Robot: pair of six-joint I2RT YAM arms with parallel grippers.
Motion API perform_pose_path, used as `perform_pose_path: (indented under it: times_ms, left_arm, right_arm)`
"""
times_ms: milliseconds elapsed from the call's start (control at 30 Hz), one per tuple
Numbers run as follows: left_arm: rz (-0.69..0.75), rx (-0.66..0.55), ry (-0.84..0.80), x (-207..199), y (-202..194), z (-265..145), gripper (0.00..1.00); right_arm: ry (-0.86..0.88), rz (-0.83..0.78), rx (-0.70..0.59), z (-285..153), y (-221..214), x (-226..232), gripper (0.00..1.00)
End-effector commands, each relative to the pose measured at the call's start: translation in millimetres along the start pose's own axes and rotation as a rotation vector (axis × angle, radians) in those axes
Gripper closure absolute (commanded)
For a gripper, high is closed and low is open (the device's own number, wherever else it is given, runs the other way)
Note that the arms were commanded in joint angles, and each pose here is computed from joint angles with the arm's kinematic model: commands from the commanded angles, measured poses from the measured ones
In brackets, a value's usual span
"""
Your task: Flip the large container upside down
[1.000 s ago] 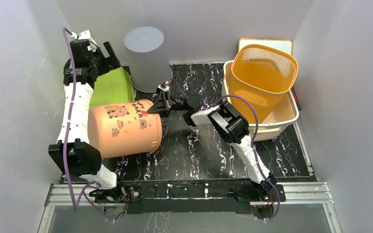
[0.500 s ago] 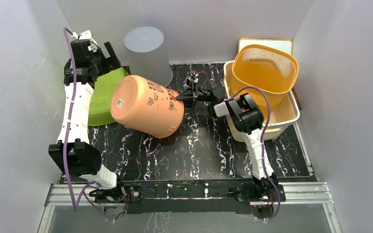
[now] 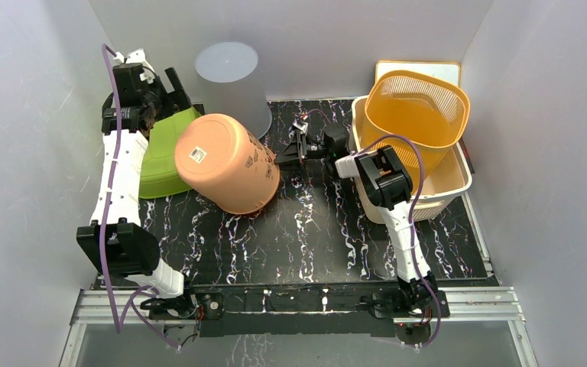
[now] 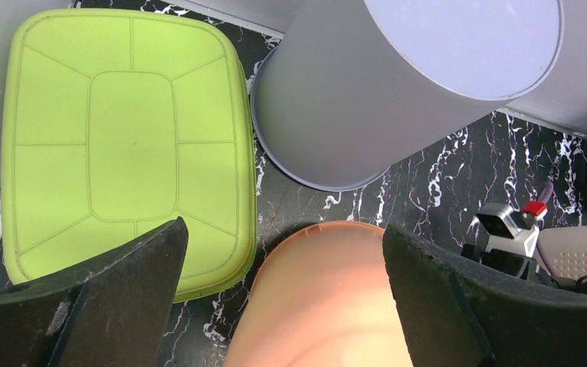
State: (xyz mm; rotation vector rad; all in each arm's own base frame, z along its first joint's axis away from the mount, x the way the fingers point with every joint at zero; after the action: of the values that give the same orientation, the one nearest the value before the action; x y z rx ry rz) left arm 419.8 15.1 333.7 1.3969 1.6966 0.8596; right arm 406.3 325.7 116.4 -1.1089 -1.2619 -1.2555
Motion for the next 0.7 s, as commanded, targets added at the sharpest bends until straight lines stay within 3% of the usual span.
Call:
perform_pose_path:
  times_ms: [0, 433, 667]
  left_arm:
    - [0.016, 0.002, -0.002, -1.0, -1.3, -4.6, 0.02]
    - [0.009, 0.022, -0.01, -1.5, -6.1, 6.6, 0.02]
    - [0.008, 0.025, -0.019, -3.1, -6.8, 7.8, 0.02]
  right_arm:
    - [-0.115, -0.089, -0.049, 1.6, 24.1, -14.9, 0.57]
    - [-0.618, -0.223, -0.231, -20.8, 71.3, -39.6, 0.56]
    - [-0.832, -0.394, -0.3, -24.5, 81.2, 0.9, 0.56]
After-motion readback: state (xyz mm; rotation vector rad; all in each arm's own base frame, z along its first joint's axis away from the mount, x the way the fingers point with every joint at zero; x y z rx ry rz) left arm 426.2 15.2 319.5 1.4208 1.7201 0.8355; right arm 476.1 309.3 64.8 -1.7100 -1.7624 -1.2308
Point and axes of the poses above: each gripper's point midway between its finger pads, its own z axis out along the fingers, its own x axis along the line the jaws close on, y = z × x, the point moved 3 cm from there along -z, back along the fingers, and after that the axes turned 8 degrees about z, right-handed, at the moved point
